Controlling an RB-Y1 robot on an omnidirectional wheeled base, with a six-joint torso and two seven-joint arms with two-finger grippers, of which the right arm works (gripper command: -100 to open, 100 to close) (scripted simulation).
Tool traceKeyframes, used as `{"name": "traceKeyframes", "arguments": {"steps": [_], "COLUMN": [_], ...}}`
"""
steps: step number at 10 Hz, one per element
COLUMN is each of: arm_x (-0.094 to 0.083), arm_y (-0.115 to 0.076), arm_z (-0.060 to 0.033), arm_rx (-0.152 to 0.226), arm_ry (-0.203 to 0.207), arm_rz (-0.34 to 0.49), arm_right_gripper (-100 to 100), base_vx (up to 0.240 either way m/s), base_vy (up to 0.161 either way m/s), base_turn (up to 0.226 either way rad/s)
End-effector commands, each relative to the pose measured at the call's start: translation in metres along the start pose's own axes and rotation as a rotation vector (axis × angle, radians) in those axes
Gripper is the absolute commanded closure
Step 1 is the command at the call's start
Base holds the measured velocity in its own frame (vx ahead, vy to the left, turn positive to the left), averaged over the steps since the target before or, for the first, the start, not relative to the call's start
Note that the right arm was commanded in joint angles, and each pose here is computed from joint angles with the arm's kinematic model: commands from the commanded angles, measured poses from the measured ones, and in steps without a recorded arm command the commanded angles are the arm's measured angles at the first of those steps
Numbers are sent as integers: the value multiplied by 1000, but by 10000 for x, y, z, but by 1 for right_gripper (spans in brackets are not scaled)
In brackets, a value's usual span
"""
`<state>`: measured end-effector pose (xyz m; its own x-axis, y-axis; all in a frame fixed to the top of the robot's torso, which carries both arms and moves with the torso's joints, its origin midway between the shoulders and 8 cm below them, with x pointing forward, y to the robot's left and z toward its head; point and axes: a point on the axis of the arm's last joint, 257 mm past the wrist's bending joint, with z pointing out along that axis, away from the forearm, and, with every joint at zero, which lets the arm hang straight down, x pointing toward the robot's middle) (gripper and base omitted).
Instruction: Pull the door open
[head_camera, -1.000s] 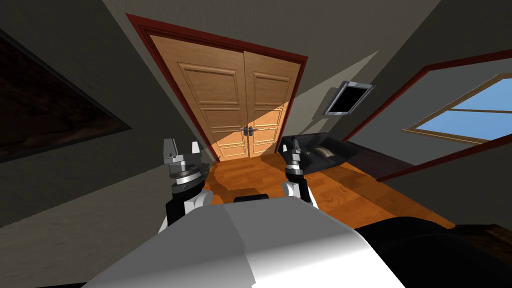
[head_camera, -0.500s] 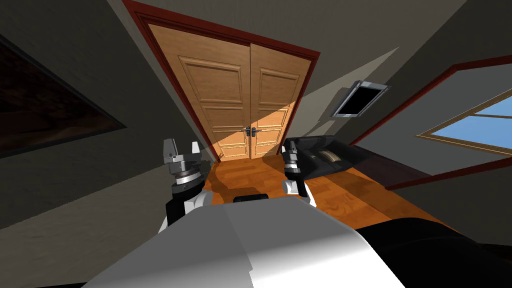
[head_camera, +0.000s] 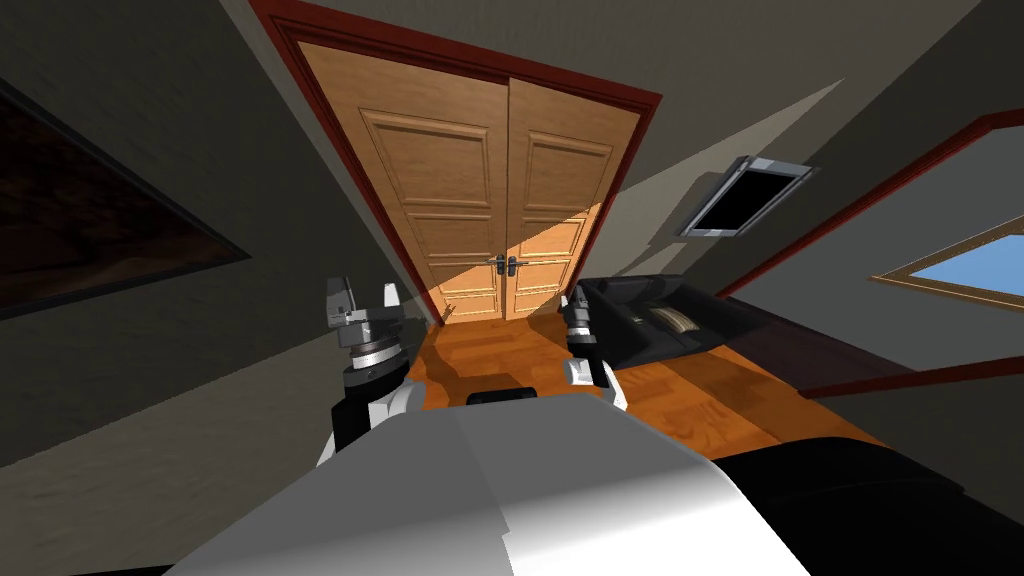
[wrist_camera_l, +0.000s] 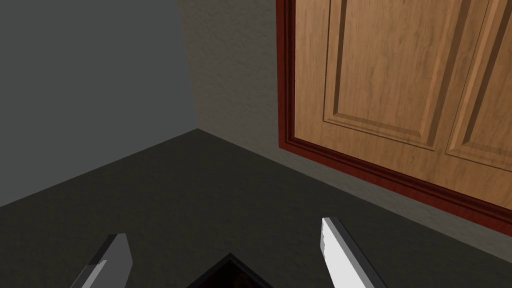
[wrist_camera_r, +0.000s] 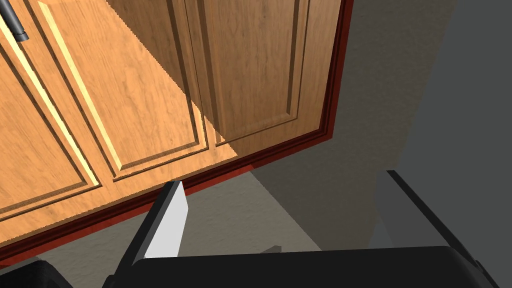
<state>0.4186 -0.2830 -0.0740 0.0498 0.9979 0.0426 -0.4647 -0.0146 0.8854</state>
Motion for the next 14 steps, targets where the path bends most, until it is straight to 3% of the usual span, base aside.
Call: {"name": "traceKeyframes", "arguments": {"steps": [1, 14], "arm_x": [-43, -450], "arm_y": [-128, -1106], "arm_z": [37, 153], "arm_rx": [19, 187], "arm_ry": [1, -17], "arm_rz": [-7, -63], "arm_right_gripper": [-100, -100], "base_vx": [96, 100], "base_vy": [27, 10], "base_turn": [58, 73]}}
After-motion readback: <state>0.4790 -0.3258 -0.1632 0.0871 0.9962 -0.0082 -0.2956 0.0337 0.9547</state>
